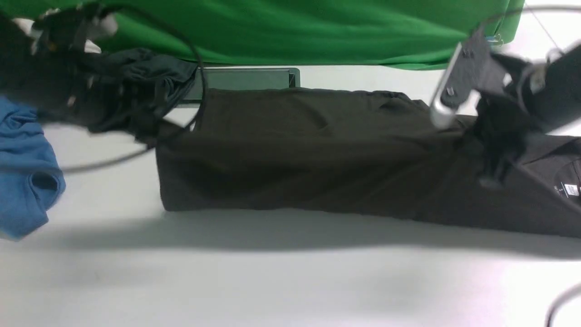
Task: Fold a long-sleeved shirt on a white desktop.
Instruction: 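Fold the black garment in half by bringing its near edge over to the far edge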
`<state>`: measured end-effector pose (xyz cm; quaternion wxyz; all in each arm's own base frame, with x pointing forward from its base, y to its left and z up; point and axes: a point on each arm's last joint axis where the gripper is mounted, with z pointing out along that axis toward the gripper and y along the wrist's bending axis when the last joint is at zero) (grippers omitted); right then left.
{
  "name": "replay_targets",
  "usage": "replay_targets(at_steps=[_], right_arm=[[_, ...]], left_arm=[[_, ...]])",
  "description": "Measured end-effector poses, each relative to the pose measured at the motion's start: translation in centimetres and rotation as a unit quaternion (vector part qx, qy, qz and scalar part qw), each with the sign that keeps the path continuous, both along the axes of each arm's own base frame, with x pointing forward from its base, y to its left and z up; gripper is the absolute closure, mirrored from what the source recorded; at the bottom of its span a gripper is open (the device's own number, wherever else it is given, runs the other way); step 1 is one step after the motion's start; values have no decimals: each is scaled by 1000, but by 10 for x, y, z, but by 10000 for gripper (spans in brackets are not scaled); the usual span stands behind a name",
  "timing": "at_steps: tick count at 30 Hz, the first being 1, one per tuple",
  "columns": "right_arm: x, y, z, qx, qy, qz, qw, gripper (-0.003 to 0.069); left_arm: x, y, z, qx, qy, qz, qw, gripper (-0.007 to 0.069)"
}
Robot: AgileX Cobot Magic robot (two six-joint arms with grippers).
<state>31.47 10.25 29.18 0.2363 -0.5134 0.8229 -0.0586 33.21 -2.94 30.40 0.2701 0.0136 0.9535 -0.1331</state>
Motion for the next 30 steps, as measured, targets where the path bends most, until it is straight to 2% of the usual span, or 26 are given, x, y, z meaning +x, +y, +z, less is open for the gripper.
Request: replay_targets(at_steps=[1,7,11,13,14,15,16,17,19,20,22,23,24,27,30], right_arm=[[5,0,0,0,-2,0,1000,607],[84,4,-14,-9,-52,9,999,607],[132,2,-37,9,-117,-11,993,606],[157,4,-65,38,-160,-40,986,582],[168,5,-82,54,-181,-53,981,549],[170,6,-84,61,-191,-58,978,534],[177,7,-101,74,-196,-71,975,487],[182,8,-117,98,-198,-95,971,392],[184,9,-124,123,-189,-127,966,276],[183,9,-124,125,-186,-130,966,251],[179,8,-116,149,-164,-168,961,114],[179,8,-115,150,-162,-170,960,106],[172,6,-99,156,-143,-188,959,58],[159,3,-70,168,-117,-216,955,43],[134,-2,-20,181,-92,-250,947,58]], left_arm=[[3,0,0,0,-1,0,1000,596],[94,-1,-7,5,-40,0,999,596],[152,0,-33,10,-101,20,995,572],[181,-1,-63,17,-130,33,991,522],[194,-2,-81,20,-140,39,989,479],[196,-1,-83,21,-143,40,989,470],[204,-2,-101,22,-141,42,989,407],[212,-2,-119,24,-130,41,990,330],[215,-2,-131,26,-112,35,993,220],[215,-2,-130,26,-108,33,993,195],[212,0,-119,24,-87,22,996,48],[212,1,-117,24,-88,22,996,27],[207,4,-96,20,-78,14,997,-26],[197,10,-66,16,-63,5,998,-55],[172,29,-20,12,-26,-4,1000,-67]])
